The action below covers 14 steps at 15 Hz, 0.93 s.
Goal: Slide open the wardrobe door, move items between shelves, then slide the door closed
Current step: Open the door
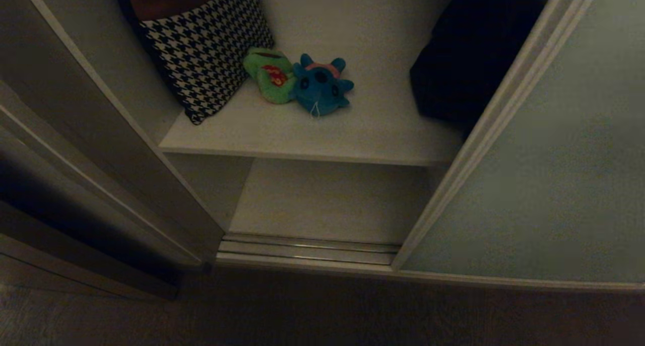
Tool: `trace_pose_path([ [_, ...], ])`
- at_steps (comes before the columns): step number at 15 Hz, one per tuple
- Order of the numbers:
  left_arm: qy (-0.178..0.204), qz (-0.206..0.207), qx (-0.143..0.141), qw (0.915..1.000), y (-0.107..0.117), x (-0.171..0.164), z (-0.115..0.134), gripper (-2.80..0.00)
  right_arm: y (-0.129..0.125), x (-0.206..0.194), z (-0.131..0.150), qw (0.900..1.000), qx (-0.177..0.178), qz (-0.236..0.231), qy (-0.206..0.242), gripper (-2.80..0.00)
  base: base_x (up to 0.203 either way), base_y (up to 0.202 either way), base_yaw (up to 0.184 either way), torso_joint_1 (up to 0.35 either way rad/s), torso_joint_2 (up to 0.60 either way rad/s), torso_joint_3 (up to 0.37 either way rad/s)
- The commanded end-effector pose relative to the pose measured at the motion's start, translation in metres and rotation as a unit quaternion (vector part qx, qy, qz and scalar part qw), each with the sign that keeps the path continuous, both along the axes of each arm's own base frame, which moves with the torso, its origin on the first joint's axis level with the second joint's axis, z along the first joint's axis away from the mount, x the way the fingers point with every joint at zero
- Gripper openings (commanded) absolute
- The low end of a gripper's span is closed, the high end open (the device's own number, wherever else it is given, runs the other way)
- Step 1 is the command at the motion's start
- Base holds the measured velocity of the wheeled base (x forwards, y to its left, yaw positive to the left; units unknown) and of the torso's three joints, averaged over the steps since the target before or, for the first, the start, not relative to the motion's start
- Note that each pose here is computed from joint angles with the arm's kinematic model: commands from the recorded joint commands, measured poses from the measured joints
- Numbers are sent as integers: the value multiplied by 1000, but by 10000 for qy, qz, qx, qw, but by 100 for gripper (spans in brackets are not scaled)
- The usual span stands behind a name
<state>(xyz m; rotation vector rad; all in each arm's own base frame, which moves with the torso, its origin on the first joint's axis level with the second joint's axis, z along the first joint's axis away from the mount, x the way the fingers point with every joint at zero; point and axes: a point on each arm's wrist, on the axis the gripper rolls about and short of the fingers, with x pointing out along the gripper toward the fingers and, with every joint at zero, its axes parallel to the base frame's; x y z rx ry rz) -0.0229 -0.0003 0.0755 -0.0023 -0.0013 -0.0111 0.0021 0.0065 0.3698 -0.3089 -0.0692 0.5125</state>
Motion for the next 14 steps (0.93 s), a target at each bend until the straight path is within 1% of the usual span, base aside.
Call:
trace_pose_path([
  [1,-1,2,-4,10000,0,0,0,-280,0,7,0,9993,-24,-249,-269,-280,0,0,0,0,0,0],
  [2,6,2,4,10000,0,0,0,-280,2,14,4,9984,28,-311,-464,-280,0,0,0,0,0,0],
  [3,-1,2,-4,10000,0,0,0,-280,4,22,13,9947,152,-380,-938,-280,0,0,0,0,0,0],
  [4,6,2,-3,10000,0,0,0,-280,8,31,23,9880,255,-432,-1462,-280,0,0,0,0,0,0],
  [5,5,2,-4,10000,0,0,0,-280,11,38,29,9795,268,-474,-1938,-280,0,0,0,0,0,0],
  [6,2,2,-4,10000,0,0,0,-280,14,46,29,9717,161,-526,-2296,-280,0,0,0,0,0,0],
  [7,5,2,-2,10000,0,0,0,-280,18,55,29,9688,74,-556,-2414,-280,0,0,0,0,0,0],
  [8,6,2,-4,10000,0,0,0,-280,21,59,31,9694,118,-511,-2398,-280,0,0,0,0,0,0],
  [10,4,2,-4,10000,0,0,0,-280,29,65,38,9718,343,-252,-2318,-280,0,0,0,0,0,0],
  [12,5,2,-4,10000,0,0,0,-280,39,71,44,9738,523,-213,-2204,-280,0,0,0,0,0,0],
  [14,0,2,-4,10000,0,0,0,-280,49,77,44,9772,584,-138,-2034,-280,0,0,0,0,0,0],
])
